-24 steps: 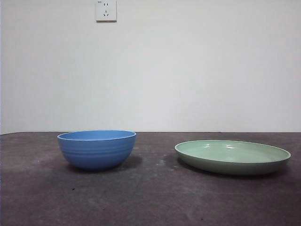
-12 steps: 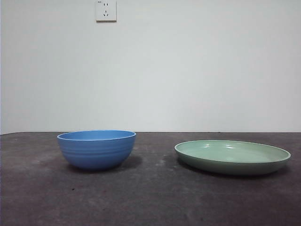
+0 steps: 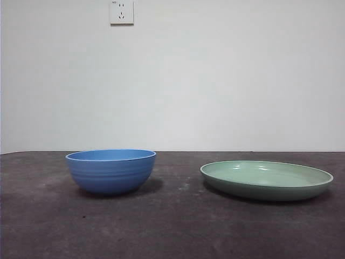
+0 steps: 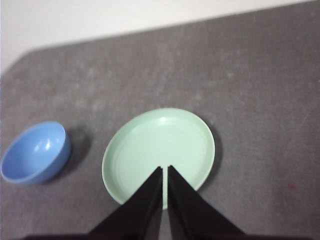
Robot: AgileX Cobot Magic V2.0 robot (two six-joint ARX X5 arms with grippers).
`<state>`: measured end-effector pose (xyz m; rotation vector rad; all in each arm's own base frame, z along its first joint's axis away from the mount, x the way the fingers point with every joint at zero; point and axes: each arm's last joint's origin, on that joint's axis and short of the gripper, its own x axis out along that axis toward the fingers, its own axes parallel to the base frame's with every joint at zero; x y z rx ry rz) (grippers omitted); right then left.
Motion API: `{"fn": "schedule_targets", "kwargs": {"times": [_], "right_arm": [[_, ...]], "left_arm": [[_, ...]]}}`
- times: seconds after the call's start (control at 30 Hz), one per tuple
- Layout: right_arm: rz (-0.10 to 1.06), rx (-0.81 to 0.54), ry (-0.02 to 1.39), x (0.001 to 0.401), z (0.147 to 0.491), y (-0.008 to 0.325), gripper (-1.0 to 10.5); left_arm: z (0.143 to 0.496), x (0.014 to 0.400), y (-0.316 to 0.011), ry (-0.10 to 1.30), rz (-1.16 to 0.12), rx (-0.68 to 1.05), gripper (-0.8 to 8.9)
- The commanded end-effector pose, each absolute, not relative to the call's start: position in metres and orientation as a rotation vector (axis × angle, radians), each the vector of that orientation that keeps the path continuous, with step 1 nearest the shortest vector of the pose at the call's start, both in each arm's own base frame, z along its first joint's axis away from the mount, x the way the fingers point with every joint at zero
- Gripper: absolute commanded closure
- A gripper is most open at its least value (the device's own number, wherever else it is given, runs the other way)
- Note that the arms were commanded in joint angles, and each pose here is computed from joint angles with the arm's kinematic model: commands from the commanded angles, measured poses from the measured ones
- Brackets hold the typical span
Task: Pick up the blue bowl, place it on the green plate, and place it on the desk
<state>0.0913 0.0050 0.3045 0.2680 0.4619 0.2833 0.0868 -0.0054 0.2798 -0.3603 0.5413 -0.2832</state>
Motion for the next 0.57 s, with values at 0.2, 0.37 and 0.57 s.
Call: {"fn": "schedule_targets", "kwargs": {"times": [0.2,0.37,0.57], "right_arm": [[0.375,0.128,0.651,0.1,0.33,0.01,9.4],[0.453,0.086,0.779,0.102,0.334,0.018,9.4],[0.538,0.049,0.853,0.097,0.331,0.026,9.4]], "left_arm": [[0.304,0.101,-0.014,0.668,-0.418,-0.212,8.04],[0.313,0.104,-0.022,0.758,-0.507,-0.159,8.05],[0.318,0.102,-0.031,0.761,-0.673,-0.172,8.05]]}}
